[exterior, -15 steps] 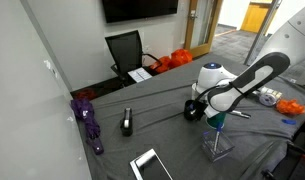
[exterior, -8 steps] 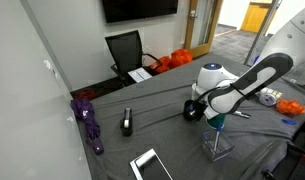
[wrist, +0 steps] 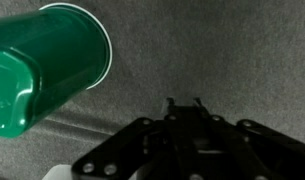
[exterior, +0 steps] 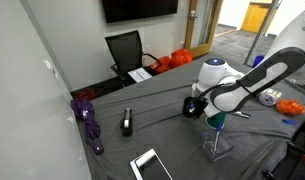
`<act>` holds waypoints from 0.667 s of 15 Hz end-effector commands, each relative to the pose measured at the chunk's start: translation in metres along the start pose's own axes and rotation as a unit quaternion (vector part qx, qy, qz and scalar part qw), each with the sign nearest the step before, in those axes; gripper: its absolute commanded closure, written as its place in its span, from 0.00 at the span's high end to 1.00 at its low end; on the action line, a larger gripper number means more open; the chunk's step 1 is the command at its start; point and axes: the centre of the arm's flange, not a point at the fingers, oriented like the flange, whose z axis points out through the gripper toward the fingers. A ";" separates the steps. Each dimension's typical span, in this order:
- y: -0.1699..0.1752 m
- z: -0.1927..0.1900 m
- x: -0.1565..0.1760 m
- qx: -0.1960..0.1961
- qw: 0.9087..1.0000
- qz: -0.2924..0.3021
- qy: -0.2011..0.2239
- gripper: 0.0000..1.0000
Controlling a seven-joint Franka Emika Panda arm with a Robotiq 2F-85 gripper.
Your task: Move the black cup to the right
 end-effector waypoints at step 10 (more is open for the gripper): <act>0.015 -0.076 -0.037 -0.017 1.000 0.016 -0.001 0.05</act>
